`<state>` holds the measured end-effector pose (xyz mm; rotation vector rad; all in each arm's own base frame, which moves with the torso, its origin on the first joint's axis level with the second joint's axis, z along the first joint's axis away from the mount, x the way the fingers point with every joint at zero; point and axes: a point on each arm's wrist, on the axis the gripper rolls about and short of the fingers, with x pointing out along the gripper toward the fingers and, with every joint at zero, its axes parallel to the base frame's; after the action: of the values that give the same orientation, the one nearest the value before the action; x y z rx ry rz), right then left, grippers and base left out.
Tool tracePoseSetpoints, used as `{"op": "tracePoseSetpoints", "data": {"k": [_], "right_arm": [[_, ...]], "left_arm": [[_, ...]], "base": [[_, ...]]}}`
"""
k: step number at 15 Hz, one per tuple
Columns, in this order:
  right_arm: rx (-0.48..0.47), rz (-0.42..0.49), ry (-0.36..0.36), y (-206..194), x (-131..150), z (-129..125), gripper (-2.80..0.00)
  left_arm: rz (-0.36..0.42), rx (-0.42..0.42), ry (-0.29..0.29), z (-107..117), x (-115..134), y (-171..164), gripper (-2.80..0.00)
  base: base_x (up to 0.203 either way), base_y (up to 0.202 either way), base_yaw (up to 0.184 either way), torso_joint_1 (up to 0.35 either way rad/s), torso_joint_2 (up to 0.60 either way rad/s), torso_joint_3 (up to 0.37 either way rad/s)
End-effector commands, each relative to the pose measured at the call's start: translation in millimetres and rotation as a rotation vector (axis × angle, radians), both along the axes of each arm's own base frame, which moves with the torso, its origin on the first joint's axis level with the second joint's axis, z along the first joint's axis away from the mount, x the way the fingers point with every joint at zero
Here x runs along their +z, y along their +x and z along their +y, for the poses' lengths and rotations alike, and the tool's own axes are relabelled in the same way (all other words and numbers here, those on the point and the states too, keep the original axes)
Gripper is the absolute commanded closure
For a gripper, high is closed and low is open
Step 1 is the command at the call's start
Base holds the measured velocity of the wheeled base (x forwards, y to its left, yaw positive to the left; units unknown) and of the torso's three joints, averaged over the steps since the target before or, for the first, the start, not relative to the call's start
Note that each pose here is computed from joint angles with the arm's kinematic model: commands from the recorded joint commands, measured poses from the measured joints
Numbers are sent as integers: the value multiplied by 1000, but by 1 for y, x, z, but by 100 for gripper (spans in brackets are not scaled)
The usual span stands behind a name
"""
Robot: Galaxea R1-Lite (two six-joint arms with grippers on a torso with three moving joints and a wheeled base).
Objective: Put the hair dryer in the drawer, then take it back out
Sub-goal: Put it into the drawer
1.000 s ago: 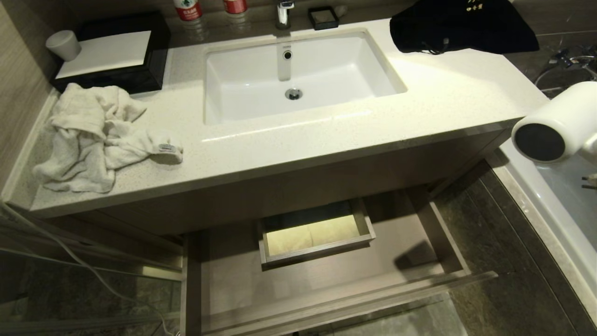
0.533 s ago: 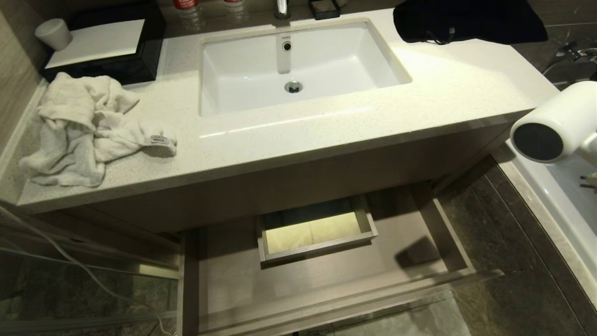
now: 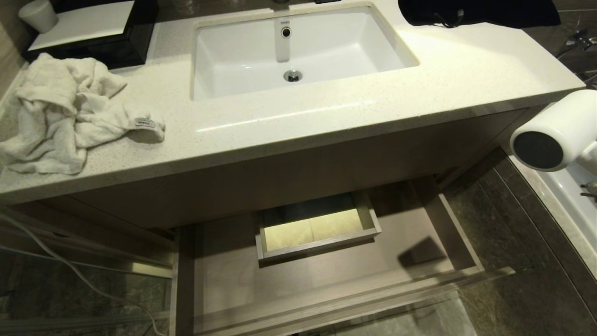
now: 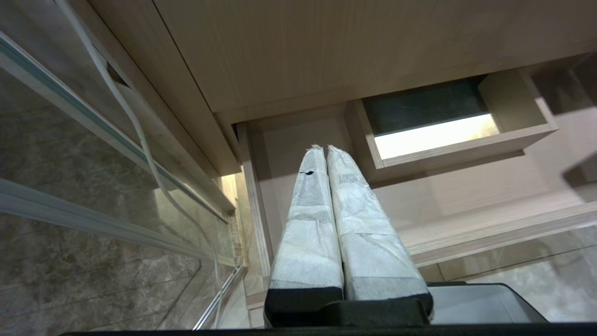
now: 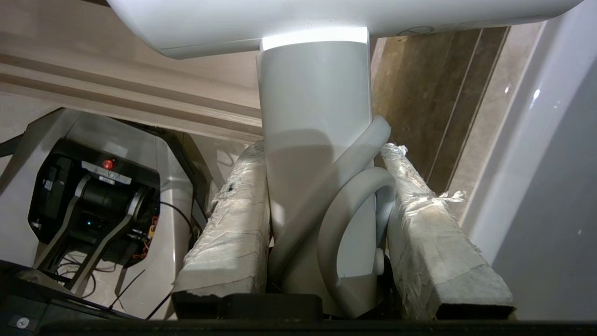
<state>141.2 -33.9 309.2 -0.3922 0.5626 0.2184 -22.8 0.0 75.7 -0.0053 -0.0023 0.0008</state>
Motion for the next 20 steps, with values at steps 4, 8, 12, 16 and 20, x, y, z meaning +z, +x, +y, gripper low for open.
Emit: {"op": "tracePoseSetpoints", "data": {"k": [4, 8, 12, 16, 20], "right_arm": [[2, 5, 3, -3, -2, 1, 0], [2, -13, -2, -5, -3, 2, 0], [2, -32, -8, -8, -6, 2, 0], [3, -35, -8, -9, -6, 3, 0], [1, -31, -6, -9, -7, 3, 0]], "left_arm": [[-1, -1, -1, 0, 0, 0, 0], [-1, -1, -1, 0, 0, 0, 0], [-1, 1, -1, 0, 0, 0, 0], [-1, 1, -1, 0, 0, 0, 0], [-1, 0, -1, 0, 0, 0, 0]], "base": [[0, 0, 0, -208, 467, 254], [0, 0, 0, -241, 544, 300], [0, 0, 0, -224, 521, 303], [0, 0, 0, -203, 500, 295], [0, 0, 0, -184, 488, 301]]}}
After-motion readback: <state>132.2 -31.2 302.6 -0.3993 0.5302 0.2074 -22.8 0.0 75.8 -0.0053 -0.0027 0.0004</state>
